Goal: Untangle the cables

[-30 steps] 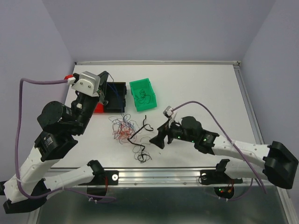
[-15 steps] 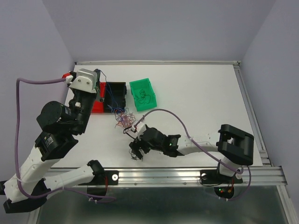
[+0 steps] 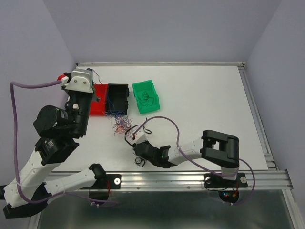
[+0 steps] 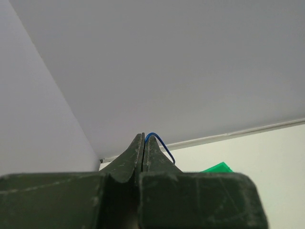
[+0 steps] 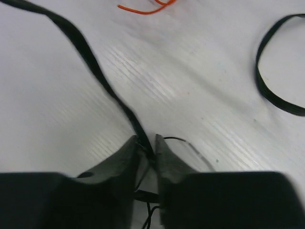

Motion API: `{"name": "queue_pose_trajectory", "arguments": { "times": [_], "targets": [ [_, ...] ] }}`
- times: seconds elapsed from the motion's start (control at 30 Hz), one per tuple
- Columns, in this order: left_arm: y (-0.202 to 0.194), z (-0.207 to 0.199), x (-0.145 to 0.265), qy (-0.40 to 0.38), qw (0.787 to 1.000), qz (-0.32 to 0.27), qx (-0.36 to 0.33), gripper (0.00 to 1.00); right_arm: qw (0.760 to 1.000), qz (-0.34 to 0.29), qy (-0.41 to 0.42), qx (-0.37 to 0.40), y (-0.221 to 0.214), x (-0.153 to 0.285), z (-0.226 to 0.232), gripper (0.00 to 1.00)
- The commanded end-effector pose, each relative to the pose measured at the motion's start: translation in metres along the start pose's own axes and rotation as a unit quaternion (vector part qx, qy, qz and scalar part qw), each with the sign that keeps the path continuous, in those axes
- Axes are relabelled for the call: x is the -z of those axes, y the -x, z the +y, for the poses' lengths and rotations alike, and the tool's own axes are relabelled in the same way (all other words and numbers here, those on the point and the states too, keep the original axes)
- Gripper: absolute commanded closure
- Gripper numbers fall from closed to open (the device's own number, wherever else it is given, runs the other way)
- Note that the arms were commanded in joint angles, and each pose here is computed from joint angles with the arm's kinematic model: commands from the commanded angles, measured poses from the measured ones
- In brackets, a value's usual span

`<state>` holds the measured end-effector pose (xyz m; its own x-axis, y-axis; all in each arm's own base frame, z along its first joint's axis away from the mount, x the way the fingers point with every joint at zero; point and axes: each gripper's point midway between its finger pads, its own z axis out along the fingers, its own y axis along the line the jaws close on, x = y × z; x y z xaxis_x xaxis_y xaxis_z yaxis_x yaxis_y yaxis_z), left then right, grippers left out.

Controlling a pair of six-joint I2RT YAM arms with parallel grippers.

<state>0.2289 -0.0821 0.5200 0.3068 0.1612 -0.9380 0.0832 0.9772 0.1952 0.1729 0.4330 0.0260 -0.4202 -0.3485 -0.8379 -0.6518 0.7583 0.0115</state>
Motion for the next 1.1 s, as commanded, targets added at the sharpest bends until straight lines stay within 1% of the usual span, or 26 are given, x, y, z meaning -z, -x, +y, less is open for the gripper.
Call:
{"name": "queue_pose_trajectory", "arguments": {
  "times": [0.0,0.03,0.1,0.17,0.2,0.23,0.3,0.33,0.4,0.43,0.47,0.53,0.57,0.6,0.67,0.73,0.8,0.83,0.87,0.9,0.97,1.07],
  "targets": [
    [0.018,0.041,0.012,0.071,0.997,-0.025,0.015,1.0,0.998,0.007,-0.049,-0.03,-0.01,0.023,-0.032,0.84],
    [0.018,0.048,0.015,0.084,0.996,-0.022,0.014,1.0,0.997,0.002,-0.064,-0.047,-0.008,0.037,-0.044,0.99],
    [0.018,0.063,0.023,0.105,0.994,-0.019,0.009,1.0,0.995,-0.01,-0.076,-0.064,-0.003,0.056,-0.058,1.0],
    [0.018,0.073,0.029,0.117,0.993,-0.019,-0.002,1.0,0.99,-0.043,-0.091,-0.097,0.014,0.087,-0.079,1.0],
    [0.018,0.084,0.036,0.131,0.991,-0.019,0.001,1.0,0.986,-0.061,-0.107,-0.108,0.024,0.098,-0.09,1.0],
    [0.018,0.089,0.04,0.137,0.99,-0.019,0.001,1.0,0.982,-0.077,-0.111,-0.13,0.037,0.12,-0.102,0.99],
    [0.015,0.101,0.048,0.153,0.988,-0.013,-0.007,1.0,0.976,-0.095,-0.128,-0.148,0.049,0.14,-0.119,0.99],
    [0.015,0.105,0.052,0.158,0.987,-0.012,-0.008,1.0,0.97,-0.099,-0.153,-0.158,0.049,0.153,-0.135,1.0],
    [0.013,0.115,0.061,0.167,0.986,-0.012,-0.006,1.0,0.953,-0.138,-0.176,-0.206,0.073,0.183,-0.162,1.0],
    [0.011,0.117,0.064,0.167,0.986,-0.011,-0.007,1.0,0.947,-0.131,-0.196,-0.219,0.068,0.193,-0.177,1.0],
    [0.009,0.119,0.066,0.167,0.986,-0.008,-0.009,1.0,0.931,-0.158,-0.207,-0.257,0.086,0.212,-0.197,0.99],
    [0.004,0.125,0.074,0.167,0.986,-0.005,-0.005,1.0,0.914,-0.176,-0.24,-0.276,0.095,0.233,-0.227,0.99],
    [0.001,0.128,0.079,0.169,0.986,-0.006,-0.002,1.0,0.904,-0.196,-0.246,-0.291,0.104,0.248,-0.237,0.99],
    [-0.002,0.13,0.082,0.172,0.985,-0.002,-0.002,1.0,0.887,-0.221,-0.267,-0.303,0.119,0.266,-0.25,1.0],
    [-0.009,0.133,0.086,0.177,0.984,0.006,-0.008,1.0,0.874,-0.23,-0.303,-0.302,0.123,0.286,-0.267,1.0],
    [-0.016,0.141,0.095,0.187,0.982,0.01,-0.013,1.0,0.86,-0.248,-0.327,-0.304,0.136,0.308,-0.279,0.99],
    [-0.022,0.149,0.105,0.197,0.98,0.009,-0.015,1.0,0.852,-0.256,-0.338,-0.306,0.141,0.321,-0.285,0.99],
    [-0.022,0.156,0.11,0.212,0.977,0.005,-0.008,1.0,0.843,-0.265,-0.352,-0.308,0.144,0.332,-0.291,0.99],
    [-0.023,0.161,0.113,0.221,0.975,0.003,-0.008,1.0,0.837,-0.271,-0.358,-0.313,0.144,0.338,-0.295,0.99],
    [-0.03,0.166,0.119,0.229,0.973,0.01,-0.029,1.0,0.833,-0.275,-0.363,-0.315,0.143,0.344,-0.299,0.99],
    [-0.029,0.171,0.124,0.24,0.97,0.002,-0.025,1.0,0.818,-0.296,-0.372,-0.324,0.142,0.363,-0.309,0.99],
    [-0.033,0.168,0.122,0.237,0.97,0.004,-0.045,1.0,0.795,-0.325,-0.383,-0.339,0.147,0.393,-0.323,0.99]
  ]
}}
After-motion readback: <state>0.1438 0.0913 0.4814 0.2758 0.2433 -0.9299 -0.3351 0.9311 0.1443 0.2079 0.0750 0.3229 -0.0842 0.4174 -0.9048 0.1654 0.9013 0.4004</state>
